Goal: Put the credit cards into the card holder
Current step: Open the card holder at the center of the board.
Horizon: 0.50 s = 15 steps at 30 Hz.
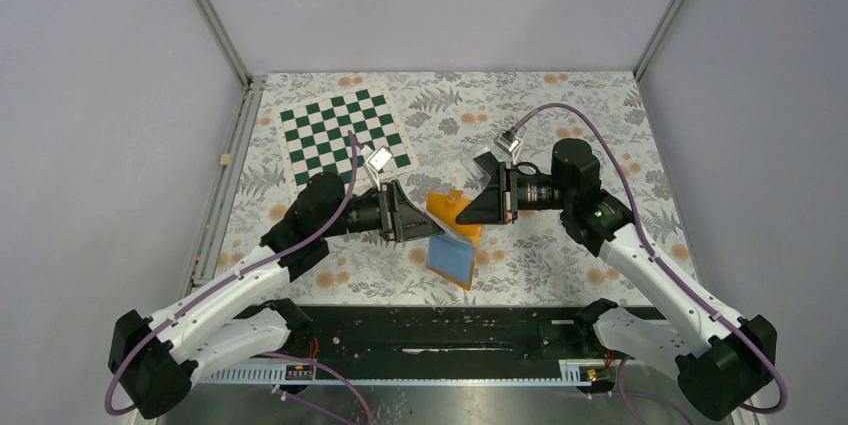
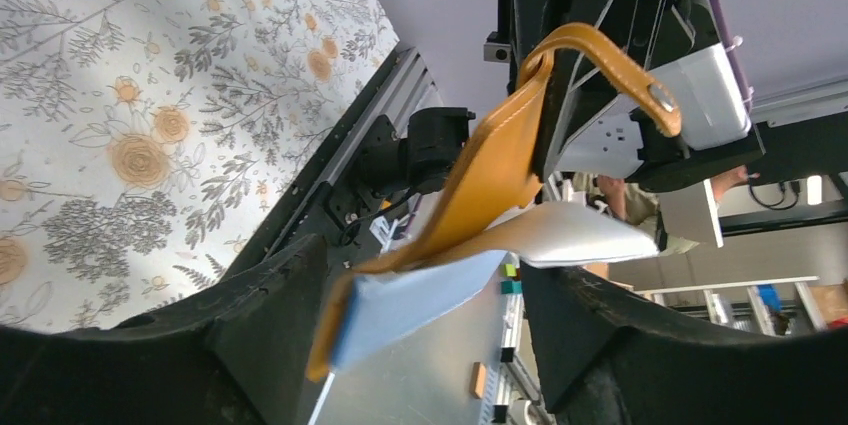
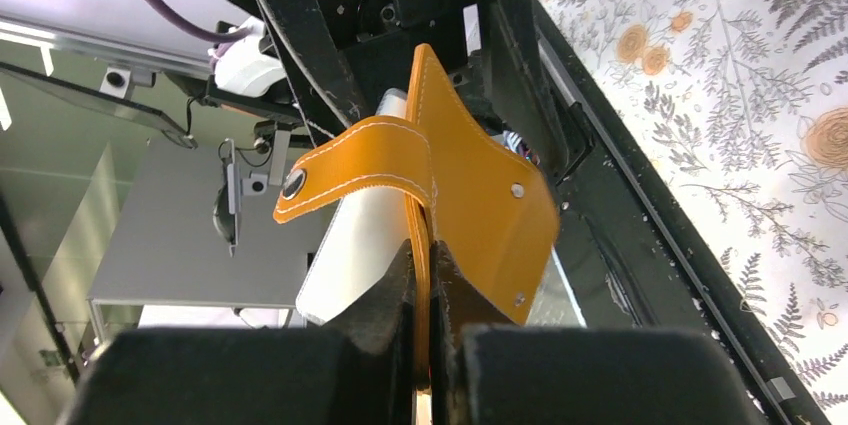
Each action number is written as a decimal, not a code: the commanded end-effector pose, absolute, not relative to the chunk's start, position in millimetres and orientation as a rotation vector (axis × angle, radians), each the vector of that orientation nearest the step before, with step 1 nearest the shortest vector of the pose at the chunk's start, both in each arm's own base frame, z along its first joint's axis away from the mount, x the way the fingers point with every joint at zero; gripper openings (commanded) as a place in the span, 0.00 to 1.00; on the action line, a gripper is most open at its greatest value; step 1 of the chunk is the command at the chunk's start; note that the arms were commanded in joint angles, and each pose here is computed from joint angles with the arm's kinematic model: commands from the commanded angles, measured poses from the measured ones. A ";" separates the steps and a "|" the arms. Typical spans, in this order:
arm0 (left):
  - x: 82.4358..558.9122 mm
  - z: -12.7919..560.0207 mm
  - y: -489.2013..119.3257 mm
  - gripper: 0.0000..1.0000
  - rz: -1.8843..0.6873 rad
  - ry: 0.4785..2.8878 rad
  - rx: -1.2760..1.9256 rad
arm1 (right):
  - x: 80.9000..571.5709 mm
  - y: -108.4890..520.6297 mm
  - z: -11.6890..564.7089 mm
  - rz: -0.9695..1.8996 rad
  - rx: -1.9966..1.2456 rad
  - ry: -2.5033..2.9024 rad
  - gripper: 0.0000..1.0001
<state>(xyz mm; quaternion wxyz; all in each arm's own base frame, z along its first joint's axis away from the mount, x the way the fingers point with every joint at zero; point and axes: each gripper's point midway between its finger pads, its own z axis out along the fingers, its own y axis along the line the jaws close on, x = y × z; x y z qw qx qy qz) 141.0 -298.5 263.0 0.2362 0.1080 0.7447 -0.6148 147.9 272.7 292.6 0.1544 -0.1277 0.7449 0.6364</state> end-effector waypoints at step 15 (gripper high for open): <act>119.8 327.8 -300.1 0.67 -1.933 1.684 0.512 | 129.8 273.8 330.0 2.041 -0.498 2.018 0.00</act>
